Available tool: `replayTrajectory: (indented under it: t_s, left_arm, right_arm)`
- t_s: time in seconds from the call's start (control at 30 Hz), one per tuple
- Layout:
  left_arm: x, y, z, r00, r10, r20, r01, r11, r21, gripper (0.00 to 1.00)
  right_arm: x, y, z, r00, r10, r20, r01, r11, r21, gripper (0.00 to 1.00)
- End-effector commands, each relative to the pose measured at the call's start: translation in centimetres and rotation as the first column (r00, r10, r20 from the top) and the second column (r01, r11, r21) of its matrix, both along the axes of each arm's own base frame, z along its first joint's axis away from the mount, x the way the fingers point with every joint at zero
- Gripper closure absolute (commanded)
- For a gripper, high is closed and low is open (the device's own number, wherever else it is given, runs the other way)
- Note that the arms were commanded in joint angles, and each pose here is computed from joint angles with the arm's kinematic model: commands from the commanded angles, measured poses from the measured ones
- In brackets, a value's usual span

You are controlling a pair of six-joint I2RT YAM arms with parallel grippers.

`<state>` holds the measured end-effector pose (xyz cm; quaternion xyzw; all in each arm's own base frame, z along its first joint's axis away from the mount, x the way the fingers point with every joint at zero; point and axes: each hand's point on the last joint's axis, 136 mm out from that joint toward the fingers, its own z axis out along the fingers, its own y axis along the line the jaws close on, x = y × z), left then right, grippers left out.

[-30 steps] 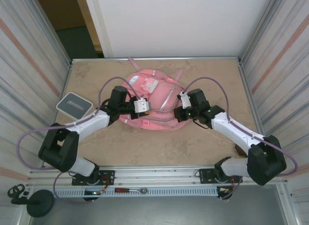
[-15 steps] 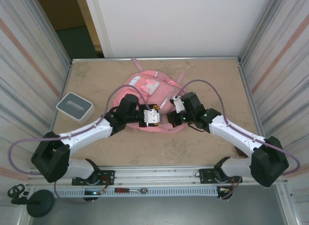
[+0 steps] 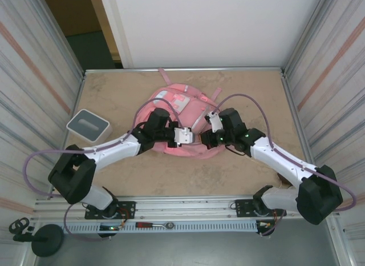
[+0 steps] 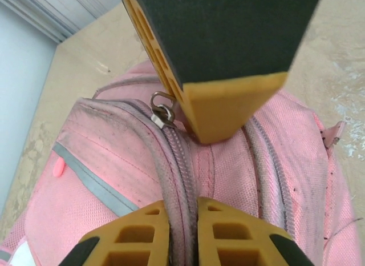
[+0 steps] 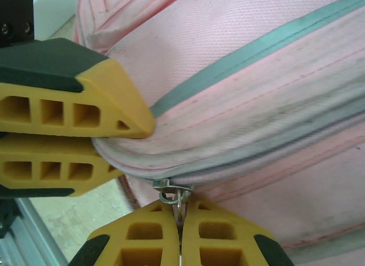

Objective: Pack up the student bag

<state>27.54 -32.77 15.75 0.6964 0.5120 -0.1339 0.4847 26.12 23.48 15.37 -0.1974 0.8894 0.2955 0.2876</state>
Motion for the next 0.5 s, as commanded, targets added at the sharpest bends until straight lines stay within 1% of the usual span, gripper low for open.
replayTrajectory:
  t_s: [0.0,0.07,0.13,0.23,0.33,0.4,0.47]
  left_arm:
    - [0.7,3.0,1.5,0.998,0.056,-0.005,-0.056,0.997,-0.056,0.92]
    - [0.4,3.9,1.6,0.998,0.06,-0.021,-0.061,0.995,-0.081,0.92]
    - [0.3,4.8,1.7,0.997,0.076,-0.03,-0.079,0.992,-0.095,0.92]
    - [0.1,6.2,1.5,0.993,0.108,-0.043,-0.112,0.988,-0.102,0.92]
    - [0.4,7.8,0.9,0.985,0.168,-0.042,-0.171,0.98,-0.104,0.91]
    - [0.6,8.7,0.6,0.978,0.207,-0.032,-0.209,0.973,-0.097,0.84]
    - [0.1,8.7,0.8,0.979,0.2,-0.046,-0.204,0.973,-0.106,0.77]
  right_arm:
    - [1.5,-3.5,-1.0,0.994,-0.108,-0.03,0.106,0.991,-0.078,1.0]
    - [2.4,-4.7,-1.6,0.986,-0.161,-0.047,0.154,0.98,-0.124,1.0]
    - [3.1,-5.1,-1.9,0.981,-0.187,-0.059,0.176,0.973,-0.15,1.0]
    - [3.7,-4.3,-1.7,0.982,-0.178,-0.068,0.167,0.976,-0.14,1.0]
    - [3.8,-2.9,-1.1,0.988,-0.141,-0.058,0.134,0.985,-0.112,1.0]
    - [3.4,-1.5,-0.6,0.994,-0.098,-0.047,0.094,0.992,-0.086,1.0]
    - [3.1,-0.3,-0.2,0.997,-0.064,-0.038,0.062,0.996,-0.065,1.0]
